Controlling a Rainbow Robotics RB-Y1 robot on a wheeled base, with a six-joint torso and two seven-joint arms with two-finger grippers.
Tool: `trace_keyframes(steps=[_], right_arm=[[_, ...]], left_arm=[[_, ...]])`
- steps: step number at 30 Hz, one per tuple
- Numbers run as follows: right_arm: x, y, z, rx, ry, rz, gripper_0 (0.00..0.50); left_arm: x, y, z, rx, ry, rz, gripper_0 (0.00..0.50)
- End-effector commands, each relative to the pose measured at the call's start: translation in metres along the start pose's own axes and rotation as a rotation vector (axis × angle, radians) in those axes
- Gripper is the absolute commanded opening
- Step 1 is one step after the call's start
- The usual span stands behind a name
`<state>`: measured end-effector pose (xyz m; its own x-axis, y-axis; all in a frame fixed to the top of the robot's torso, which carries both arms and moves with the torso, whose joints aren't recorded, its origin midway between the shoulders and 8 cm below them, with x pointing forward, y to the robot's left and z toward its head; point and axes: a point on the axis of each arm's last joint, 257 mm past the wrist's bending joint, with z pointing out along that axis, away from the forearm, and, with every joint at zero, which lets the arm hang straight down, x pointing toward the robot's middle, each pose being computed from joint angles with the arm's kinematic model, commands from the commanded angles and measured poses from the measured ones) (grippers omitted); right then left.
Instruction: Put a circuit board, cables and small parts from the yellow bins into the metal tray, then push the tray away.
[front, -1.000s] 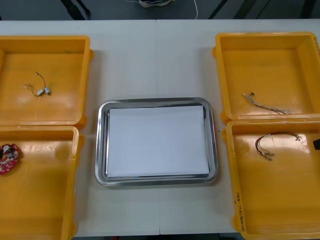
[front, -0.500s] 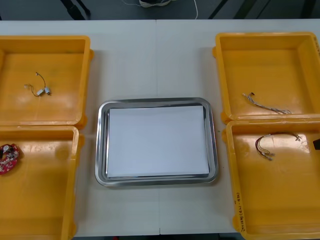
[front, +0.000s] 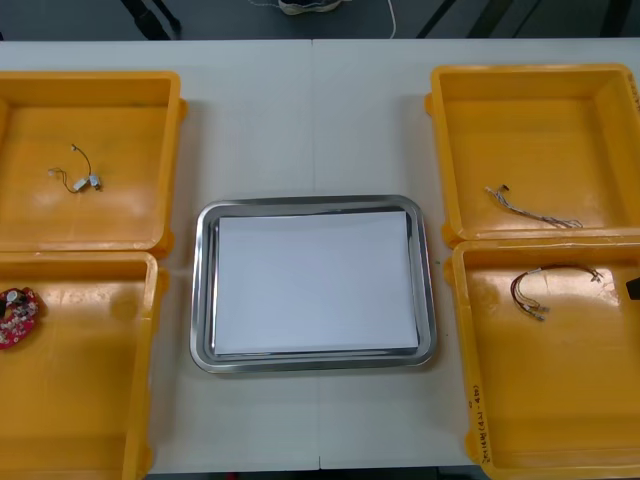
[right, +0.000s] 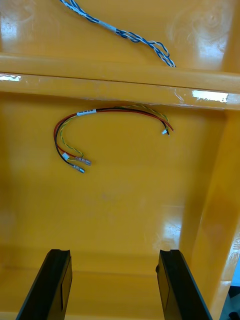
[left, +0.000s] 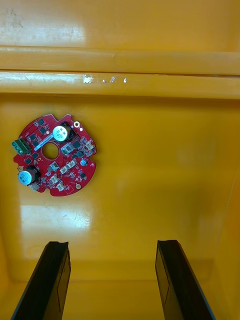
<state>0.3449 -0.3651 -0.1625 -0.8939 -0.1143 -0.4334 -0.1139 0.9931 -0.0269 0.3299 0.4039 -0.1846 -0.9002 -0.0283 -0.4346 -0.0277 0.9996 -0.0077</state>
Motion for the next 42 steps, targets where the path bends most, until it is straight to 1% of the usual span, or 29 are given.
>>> trace_keyframes(steps=[1, 42], right_arm=[[-0.0031, -0.0076, -0.0042, 0.012, -0.026, 0.057, 0.500], [-0.0031, -0.0076, -0.0042, 0.012, -0.026, 0.057, 0.500]], left_arm=[[-0.0006, 0.0130, -0.0127, -0.049, -0.006, 0.116, 0.500], [-0.0006, 0.0130, -0.0127, -0.049, -0.006, 0.116, 0.500]])
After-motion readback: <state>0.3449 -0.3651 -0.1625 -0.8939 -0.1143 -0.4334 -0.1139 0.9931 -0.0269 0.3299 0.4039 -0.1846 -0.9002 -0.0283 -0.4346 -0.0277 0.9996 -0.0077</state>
